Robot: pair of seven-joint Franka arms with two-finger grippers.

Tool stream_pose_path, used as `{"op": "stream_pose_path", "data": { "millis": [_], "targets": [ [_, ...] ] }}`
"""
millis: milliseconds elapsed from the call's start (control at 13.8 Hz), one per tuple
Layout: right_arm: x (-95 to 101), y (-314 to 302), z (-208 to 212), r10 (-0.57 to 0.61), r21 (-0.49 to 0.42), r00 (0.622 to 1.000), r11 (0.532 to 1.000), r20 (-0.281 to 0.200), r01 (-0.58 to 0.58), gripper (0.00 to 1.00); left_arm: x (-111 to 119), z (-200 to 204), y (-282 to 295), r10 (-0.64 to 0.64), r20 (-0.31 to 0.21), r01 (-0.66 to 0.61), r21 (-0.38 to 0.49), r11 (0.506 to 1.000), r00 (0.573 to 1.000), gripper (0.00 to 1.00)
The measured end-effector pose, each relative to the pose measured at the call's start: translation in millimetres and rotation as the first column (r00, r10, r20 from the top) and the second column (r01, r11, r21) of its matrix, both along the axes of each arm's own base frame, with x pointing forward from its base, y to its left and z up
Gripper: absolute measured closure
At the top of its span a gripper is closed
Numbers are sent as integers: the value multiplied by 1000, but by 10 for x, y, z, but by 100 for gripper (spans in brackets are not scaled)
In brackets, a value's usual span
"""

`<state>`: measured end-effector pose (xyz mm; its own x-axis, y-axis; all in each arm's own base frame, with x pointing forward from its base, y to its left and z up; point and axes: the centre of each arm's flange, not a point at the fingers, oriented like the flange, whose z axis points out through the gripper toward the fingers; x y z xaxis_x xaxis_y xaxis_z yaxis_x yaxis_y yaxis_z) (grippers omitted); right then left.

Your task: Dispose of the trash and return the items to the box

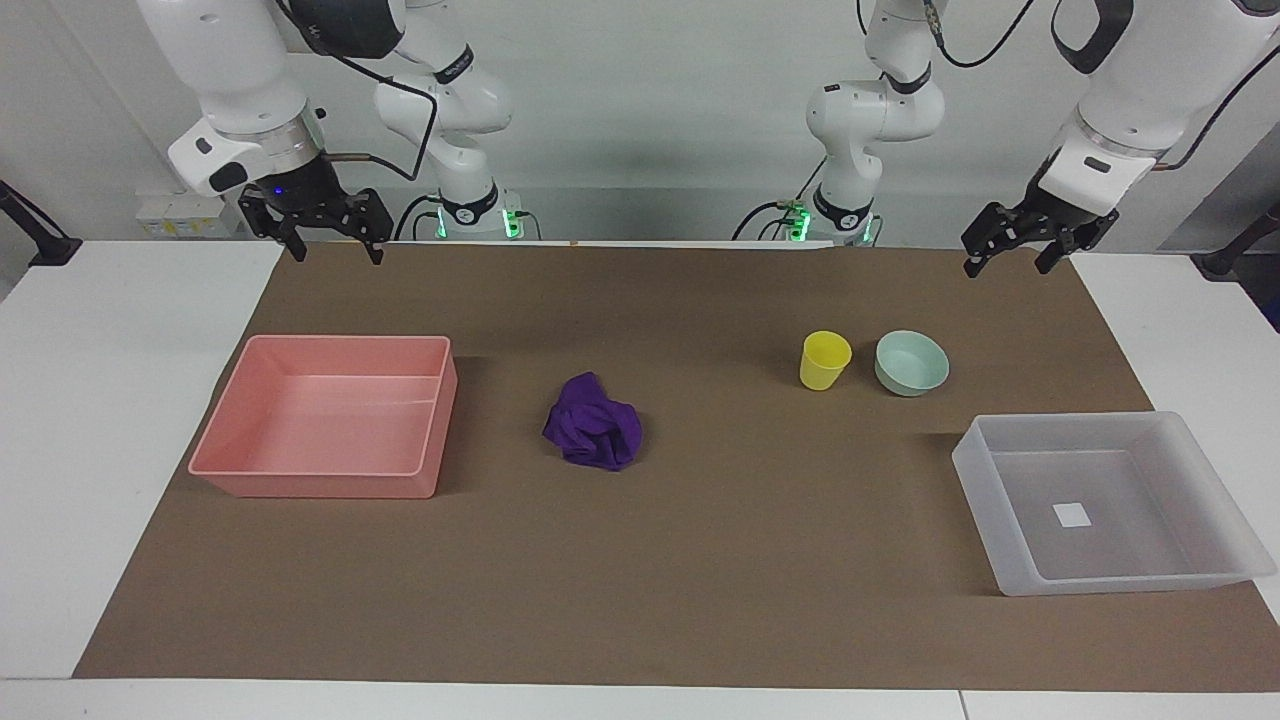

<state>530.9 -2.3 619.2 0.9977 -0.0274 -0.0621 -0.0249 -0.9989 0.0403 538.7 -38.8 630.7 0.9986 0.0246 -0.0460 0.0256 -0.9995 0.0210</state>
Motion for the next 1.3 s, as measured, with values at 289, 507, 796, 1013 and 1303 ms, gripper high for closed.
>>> {"op": "stream_pose_path", "data": {
  "millis": [289, 507, 796, 1013, 1303],
  "targets": [
    [-4, 0, 6, 0, 0, 1000, 1000, 1, 0, 0, 0, 0, 0, 0, 0, 0, 0, 1000, 1000, 0],
    [-8, 0, 7, 0, 0, 1000, 1000, 1, 0, 0, 0, 0, 0, 0, 0, 0, 0, 1000, 1000, 0],
    [-15, 0, -10, 0, 0, 1000, 1000, -3, 0, 0, 5, -19, 5, 1, -5, -1, 0, 1000, 1000, 0],
    [-13, 20, -24, 3, 2, 1000, 1000, -2, -3, 0, 21, -42, 73, 13, -9, -13, 0, 1000, 1000, 0],
    [1, 179, -82, 28, 4, 999, 1000, 22, -28, 0, 15, -71, 105, 18, -22, -18, 0, 1000, 1000, 0]
  ]
}}
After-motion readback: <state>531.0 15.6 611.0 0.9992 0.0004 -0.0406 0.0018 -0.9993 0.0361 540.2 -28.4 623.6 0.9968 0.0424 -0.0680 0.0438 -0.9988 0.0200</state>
